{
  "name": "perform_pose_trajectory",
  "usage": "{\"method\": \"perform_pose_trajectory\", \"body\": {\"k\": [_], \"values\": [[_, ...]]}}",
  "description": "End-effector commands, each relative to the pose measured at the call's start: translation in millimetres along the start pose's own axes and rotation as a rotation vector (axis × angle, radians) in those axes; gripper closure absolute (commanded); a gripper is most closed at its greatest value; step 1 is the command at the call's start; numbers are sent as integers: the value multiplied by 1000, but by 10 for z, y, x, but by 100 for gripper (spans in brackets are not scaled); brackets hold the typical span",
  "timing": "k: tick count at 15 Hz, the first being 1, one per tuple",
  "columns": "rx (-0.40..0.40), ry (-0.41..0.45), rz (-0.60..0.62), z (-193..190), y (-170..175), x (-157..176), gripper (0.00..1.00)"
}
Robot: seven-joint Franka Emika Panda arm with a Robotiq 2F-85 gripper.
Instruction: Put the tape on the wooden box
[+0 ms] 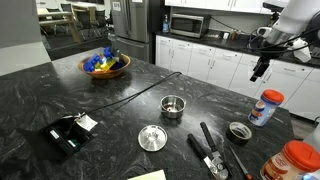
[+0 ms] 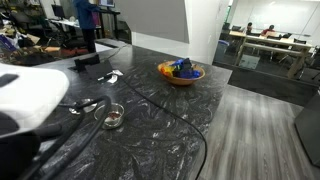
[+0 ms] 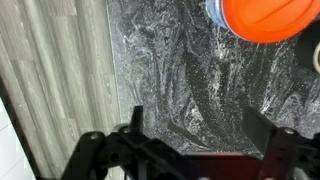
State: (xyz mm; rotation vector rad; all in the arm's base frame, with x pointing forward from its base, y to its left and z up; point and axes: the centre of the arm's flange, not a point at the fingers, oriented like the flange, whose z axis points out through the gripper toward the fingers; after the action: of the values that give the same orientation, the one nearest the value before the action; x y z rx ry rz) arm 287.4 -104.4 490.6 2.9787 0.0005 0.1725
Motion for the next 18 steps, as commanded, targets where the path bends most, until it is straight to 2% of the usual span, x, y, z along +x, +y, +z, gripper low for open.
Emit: {"method": "perform_pose_trajectory", "body": {"k": [1,7,13,14,15,18], "values": [[7,-3,-9,-2,-25,5,0],[68,2,-73,-88,-189,29,0],[243,-9,-282,-50,-704,59,0],[233,-7,-293,-43,-752,64,0],[207,0,-251,-40,-741,92,0],[207,-1,-255,-40,-758,94,0]]}}
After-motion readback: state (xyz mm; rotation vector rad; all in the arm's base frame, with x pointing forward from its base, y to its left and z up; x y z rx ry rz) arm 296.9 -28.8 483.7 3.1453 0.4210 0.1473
